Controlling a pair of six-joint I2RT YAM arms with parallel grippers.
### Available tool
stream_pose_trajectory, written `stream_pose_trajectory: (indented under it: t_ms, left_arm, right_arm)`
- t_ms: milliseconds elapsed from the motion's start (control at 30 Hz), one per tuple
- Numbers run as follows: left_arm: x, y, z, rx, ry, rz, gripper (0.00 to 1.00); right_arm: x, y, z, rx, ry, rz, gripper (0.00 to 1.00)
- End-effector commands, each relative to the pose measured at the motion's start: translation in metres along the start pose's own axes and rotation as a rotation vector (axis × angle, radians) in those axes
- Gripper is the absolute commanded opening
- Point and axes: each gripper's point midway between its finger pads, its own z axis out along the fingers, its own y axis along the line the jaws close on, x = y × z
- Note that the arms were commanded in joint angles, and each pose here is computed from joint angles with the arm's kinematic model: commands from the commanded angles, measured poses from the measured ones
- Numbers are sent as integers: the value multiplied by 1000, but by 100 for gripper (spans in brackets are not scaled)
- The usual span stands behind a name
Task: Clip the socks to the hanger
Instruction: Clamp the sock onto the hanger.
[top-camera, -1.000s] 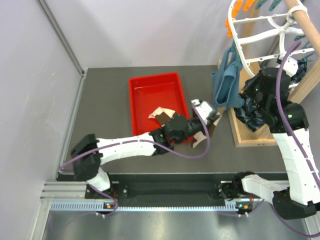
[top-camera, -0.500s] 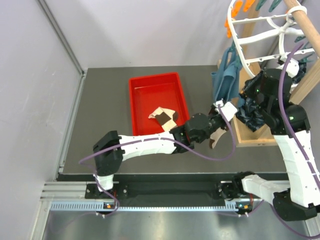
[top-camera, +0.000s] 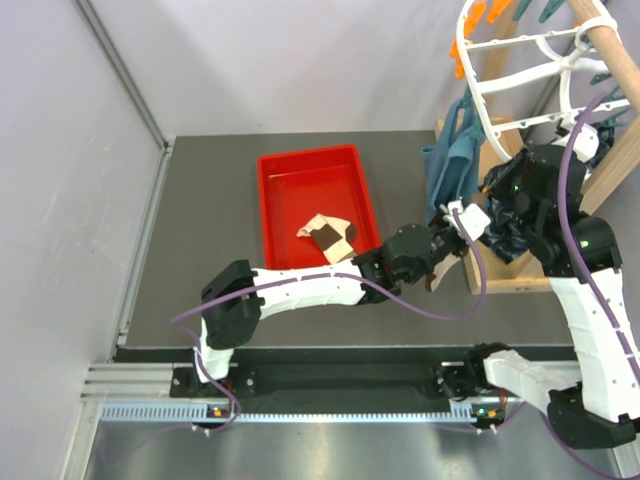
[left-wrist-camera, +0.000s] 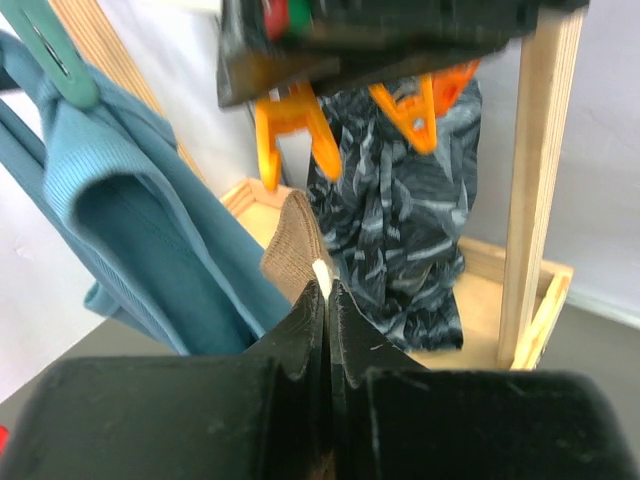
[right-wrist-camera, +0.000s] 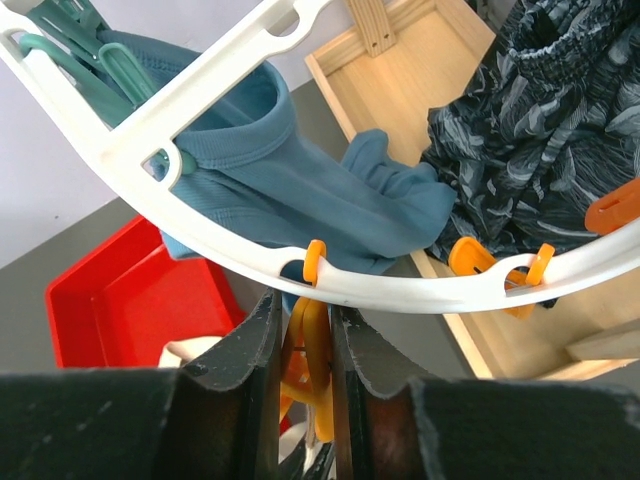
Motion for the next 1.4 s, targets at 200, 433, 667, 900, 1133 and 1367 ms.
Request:
stream_pose_trajectory:
  t_ms: [200, 433, 667, 900, 1133, 1367]
  left_arm:
    - [-41, 6, 8, -25, -98, -15, 0]
    - [-43, 6, 8, -24, -103, -25, 0]
    - [-52, 7, 9, -25, -120, -41, 0]
    - [-56, 10, 9, -36, -123, -52, 0]
    - [-59, 11, 10, -42, -123, -61, 0]
    - [-61, 12, 12, -50, -125, -69, 0]
  right_arm:
    - [38, -7, -2, -15, 136, -84, 0]
    - [43, -6, 1, -17, 142, -78, 0]
    - [45, -7, 1, -22, 146, -76, 0]
    - [45, -5, -1, -36, 147, -69, 10]
    - [43, 0, -5, -67, 149, -57, 34]
    - [39, -2, -13, -74, 141, -59, 72]
